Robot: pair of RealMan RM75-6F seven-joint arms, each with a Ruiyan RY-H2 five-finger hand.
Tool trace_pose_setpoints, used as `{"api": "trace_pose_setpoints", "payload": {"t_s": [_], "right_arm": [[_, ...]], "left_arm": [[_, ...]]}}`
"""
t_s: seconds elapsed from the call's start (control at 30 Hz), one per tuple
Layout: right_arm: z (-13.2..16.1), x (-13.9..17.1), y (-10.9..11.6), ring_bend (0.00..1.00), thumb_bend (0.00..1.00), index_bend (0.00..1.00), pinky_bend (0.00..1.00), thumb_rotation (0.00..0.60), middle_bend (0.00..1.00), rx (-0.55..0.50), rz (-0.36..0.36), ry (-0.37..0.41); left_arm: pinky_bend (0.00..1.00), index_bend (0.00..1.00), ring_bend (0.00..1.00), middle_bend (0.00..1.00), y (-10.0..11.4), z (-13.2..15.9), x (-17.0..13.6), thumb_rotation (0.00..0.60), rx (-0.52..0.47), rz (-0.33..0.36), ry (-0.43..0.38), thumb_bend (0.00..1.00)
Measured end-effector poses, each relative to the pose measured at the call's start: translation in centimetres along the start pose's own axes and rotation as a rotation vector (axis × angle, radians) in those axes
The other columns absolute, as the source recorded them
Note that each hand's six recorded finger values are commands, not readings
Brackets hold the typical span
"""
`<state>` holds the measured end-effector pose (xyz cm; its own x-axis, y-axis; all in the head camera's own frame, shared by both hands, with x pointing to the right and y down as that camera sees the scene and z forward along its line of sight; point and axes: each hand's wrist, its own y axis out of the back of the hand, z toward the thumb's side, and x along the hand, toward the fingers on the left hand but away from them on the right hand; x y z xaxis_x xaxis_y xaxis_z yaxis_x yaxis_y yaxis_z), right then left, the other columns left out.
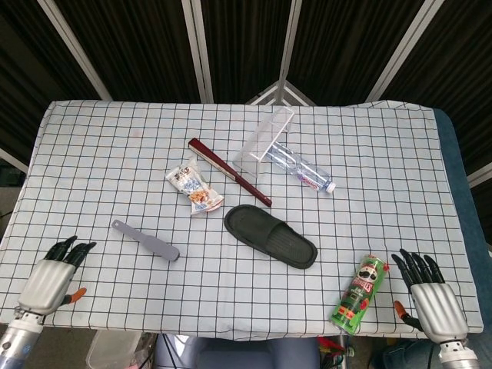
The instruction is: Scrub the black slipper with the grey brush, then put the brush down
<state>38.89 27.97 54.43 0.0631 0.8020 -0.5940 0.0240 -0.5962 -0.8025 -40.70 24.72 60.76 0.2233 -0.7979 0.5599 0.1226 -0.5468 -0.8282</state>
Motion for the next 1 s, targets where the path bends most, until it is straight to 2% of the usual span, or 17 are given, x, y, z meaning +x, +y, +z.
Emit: {"api": "trace_pose_setpoints", "payload": {"t_s": [0.2,0.3,0.63,1.0], "right_arm": [[-1.3,-0.9,-0.3,0.00,0.39,0.00,0.00,0.600,0.00,-0.012,0.021,-0.047],[-1.7,-1.2,-0.3,0.00,0.39,0.00,0.00,0.600,0.00,-0.014,0.022,-0.058],[-3.2,-1.5,0.0,0.00,0.39,0.00,0.00,0.600,0.00,-0.031,0.017,-0.103],[-3.6,-2.0,-0.1,0.00,0.39,0.00,0.00,0.600,0.00,-0.040,0.029,-0.112]], "left_arm": [[0.18,0.17,0.12,0.25,0.0,3.8,5.5,0.600,0.047,-0.013,-0.108,0.32],[0.20,0.18,0.12,0.25,-0.1,5.0,7.3,0.600,0.044,-0.020,-0.129,0.33],[0.21,0.21,0.16,0.29,-1.3,7.4,10.6,0.600,0.035,-0.073,-0.180,0.36],[0.24,0.24,0.19,0.33,-2.2,9.0,12.3,0.600,0.036,-0.091,-0.208,0.42]]}}
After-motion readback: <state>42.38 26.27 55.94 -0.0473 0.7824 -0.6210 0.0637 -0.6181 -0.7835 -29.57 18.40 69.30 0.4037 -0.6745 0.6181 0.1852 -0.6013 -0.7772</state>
